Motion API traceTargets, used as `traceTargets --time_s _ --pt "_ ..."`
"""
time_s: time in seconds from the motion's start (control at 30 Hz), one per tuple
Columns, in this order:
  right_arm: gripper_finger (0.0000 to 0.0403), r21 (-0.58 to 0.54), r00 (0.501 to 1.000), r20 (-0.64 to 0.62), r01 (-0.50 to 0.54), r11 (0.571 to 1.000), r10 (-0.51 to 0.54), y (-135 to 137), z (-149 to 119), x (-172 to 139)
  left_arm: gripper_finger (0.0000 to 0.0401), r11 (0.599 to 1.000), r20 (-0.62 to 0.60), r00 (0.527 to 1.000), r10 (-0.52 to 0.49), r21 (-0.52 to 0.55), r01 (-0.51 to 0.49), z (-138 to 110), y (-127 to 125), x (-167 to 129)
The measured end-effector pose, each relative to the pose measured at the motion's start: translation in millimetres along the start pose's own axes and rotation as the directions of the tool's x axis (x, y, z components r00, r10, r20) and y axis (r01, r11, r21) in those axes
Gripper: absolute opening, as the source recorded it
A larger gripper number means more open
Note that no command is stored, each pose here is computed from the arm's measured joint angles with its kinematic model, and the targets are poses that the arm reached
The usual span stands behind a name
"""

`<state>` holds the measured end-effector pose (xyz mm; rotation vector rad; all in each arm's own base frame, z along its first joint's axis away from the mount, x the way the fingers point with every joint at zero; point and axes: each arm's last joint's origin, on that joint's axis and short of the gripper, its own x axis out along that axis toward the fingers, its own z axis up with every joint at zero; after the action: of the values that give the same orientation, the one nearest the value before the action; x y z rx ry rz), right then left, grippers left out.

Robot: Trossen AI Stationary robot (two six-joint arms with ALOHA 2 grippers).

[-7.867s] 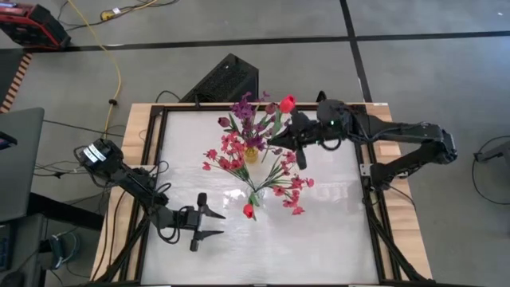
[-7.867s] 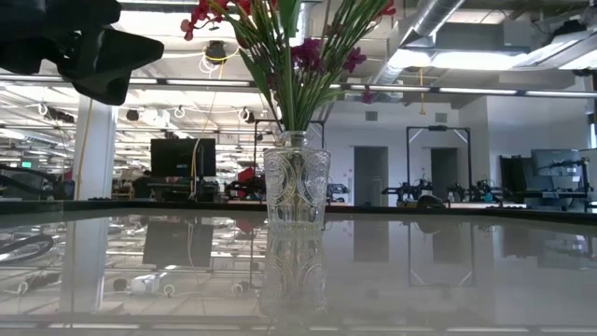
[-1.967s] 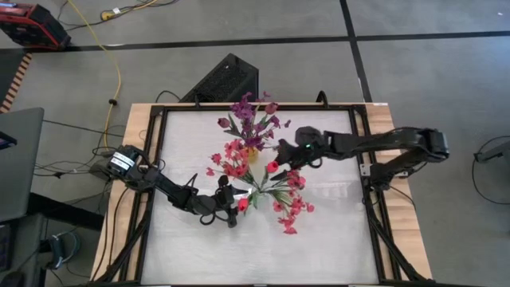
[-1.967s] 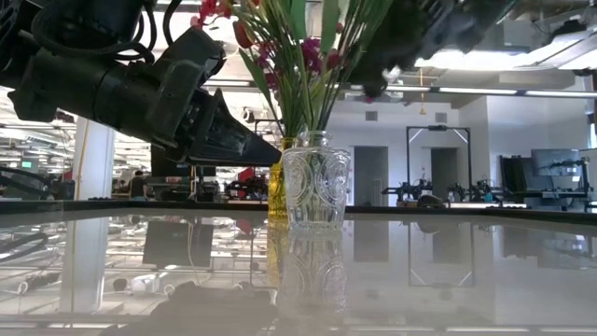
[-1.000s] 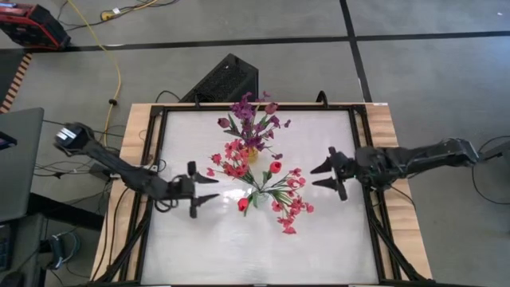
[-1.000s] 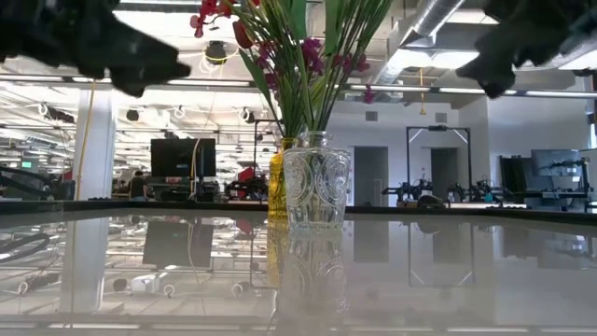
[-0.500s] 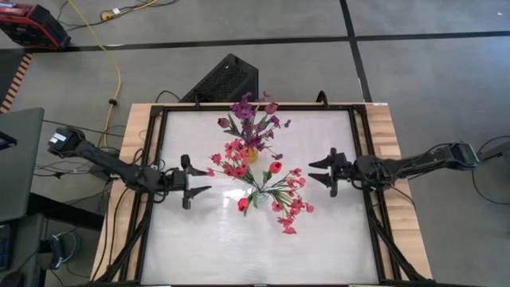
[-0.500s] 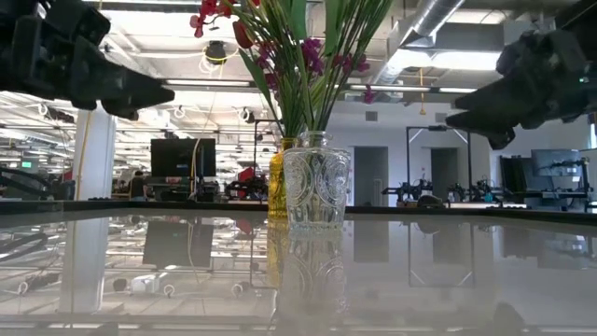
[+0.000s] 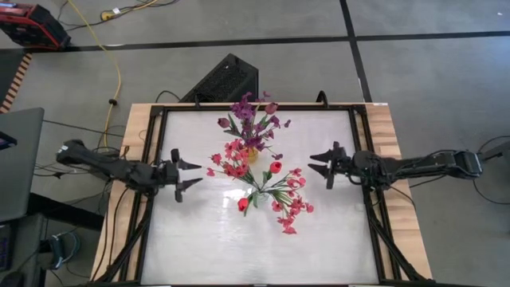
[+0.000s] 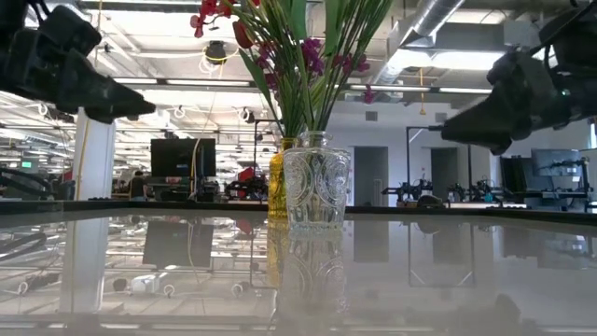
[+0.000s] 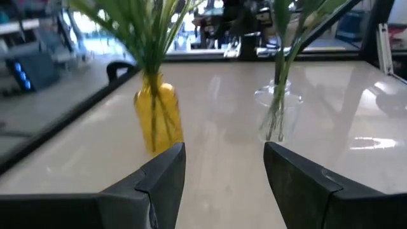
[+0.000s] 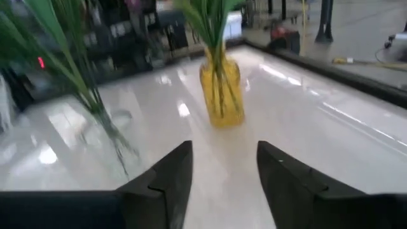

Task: Sort flowers into vase by color
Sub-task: Return to Home Position

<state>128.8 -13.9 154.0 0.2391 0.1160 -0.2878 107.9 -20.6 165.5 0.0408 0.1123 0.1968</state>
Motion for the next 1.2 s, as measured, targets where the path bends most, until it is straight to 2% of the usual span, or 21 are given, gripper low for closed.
traceTargets --time_s 0.1,0.2,0.27,0.3,0.37,0.57,0.7,0.87,1.2 --pt "0.0154 -0.044 0.998 -0.061 0.013 0.999 -0.016 0 -1 0 0.0203 0.999 -0.03 1.0 -0.003 -0.054 0.001 3 7 -12" --pt "0.0079 -0.068 0.992 -0.121 0.027 0.997 -0.035 -2 -7 0 0.0203 0.991 -0.002 1.0 -0.006 -0.13 0.006 5 11 -20" --pt "0.0028 -0.076 0.988 -0.149 0.036 0.996 -0.047 -3 -9 0 0.0203 0.99 -0.018 1.0 -0.007 -0.141 0.004 5 11 -20" --pt "0.0018 -0.086 0.986 -0.157 0.037 0.996 -0.05 -3 -10 -1 0.0203 0.99 -0.026 1.0 -0.008 -0.143 0.004 5 11 -20" --pt "0.0022 -0.089 0.986 -0.161 0.038 0.995 -0.052 -4 -11 -1 0.0203 0.988 -0.026 1.0 0.004 -0.156 -0.009 6 11 -19" --pt "0.0098 -0.09 0.985 -0.165 0.039 0.995 -0.053 -4 -11 -1 0.0203 0.993 -0.071 0.997 -0.005 -0.114 -0.003 1 10 -18" --pt "0.0126 -0.09 0.985 -0.166 0.039 0.995 -0.054 -4 -11 -1 0.0203 0.997 -0.077 0.997 -0.006 -0.077 0.0 1 10 -19" --pt "0.014 -0.09 0.984 -0.167 0.039 0.995 -0.054 -4 -11 -1 0.0203 0.998 -0.078 0.997 -0.006 -0.063 0.001 1 10 -19" --pt "0.0137 -0.09 0.985 -0.166 0.039 0.995 -0.054 -4 -11 -1 0.0203 0.998 -0.08 0.997 -0.006 -0.062 0.001 0 10 -19"
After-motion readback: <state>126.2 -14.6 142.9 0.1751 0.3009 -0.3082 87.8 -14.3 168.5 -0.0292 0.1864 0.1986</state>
